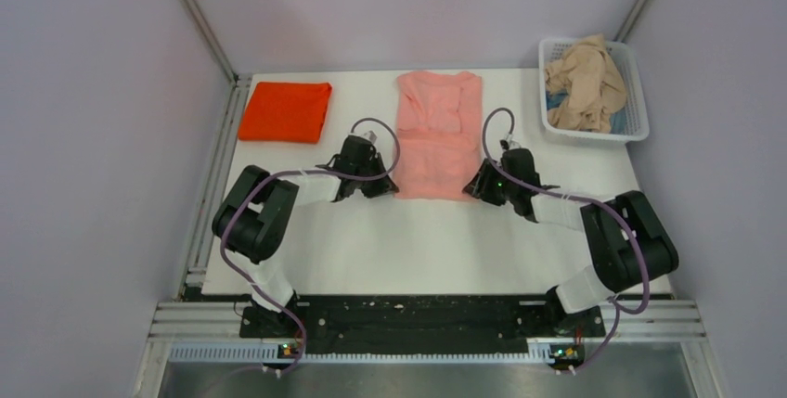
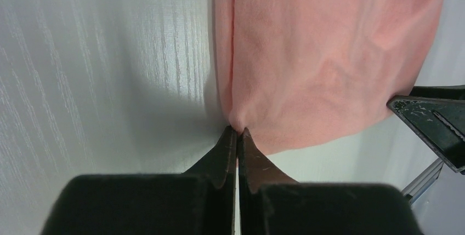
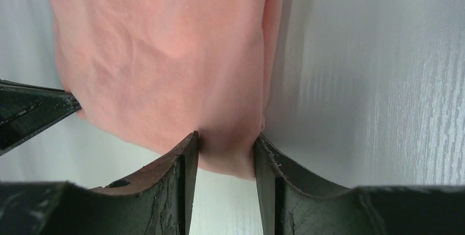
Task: Fold and stack the t-shirts
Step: Grab one side of the 2/3 rectangular tshirt with both arms, then fold the long partially folded tshirt into a neat square
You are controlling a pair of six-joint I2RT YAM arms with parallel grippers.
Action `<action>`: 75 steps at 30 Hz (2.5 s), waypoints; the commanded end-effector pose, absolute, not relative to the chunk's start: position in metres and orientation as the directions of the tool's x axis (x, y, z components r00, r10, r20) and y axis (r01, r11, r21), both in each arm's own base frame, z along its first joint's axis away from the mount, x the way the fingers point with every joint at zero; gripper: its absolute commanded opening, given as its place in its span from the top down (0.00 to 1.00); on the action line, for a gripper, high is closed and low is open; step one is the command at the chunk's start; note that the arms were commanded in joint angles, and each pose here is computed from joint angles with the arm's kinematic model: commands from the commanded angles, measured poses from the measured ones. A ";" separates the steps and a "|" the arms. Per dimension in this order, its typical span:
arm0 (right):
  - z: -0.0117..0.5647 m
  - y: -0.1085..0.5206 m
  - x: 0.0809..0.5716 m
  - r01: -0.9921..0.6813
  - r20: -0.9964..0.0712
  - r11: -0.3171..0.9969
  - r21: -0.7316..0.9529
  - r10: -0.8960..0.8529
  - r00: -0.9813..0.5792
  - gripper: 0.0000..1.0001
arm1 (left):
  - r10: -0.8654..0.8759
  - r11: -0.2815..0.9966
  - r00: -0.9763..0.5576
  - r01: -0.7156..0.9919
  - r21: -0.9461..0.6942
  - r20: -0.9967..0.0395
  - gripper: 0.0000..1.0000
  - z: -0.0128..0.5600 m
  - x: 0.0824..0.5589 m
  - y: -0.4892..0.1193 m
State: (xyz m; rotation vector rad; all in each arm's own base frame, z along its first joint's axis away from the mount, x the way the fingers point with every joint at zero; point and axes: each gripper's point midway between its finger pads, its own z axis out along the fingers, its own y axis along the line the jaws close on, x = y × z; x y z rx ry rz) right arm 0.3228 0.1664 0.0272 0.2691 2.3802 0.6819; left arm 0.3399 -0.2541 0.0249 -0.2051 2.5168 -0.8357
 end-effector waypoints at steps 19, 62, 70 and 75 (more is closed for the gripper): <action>-0.004 0.166 0.266 0.044 -0.447 0.880 0.474 0.283 -0.849 1.00 | -0.246 0.828 -0.901 -0.002 -0.561 -0.359 1.00 -0.001 0.300 -0.242; 0.244 0.159 0.279 -0.173 -0.790 0.846 0.505 0.372 -0.487 1.00 | -0.358 0.855 -0.511 0.157 -0.495 -0.781 1.00 0.221 0.308 -0.224; 0.251 0.157 0.352 -0.188 -0.778 0.824 0.535 0.393 -0.491 1.00 | -0.365 0.871 -0.478 0.127 -0.474 -0.799 1.00 0.237 0.373 -0.213; 0.243 0.144 0.383 -0.155 -0.774 0.838 0.522 0.390 -0.499 1.00 | -0.322 0.891 -0.509 0.121 -0.437 -0.798 1.00 0.231 0.409 -0.218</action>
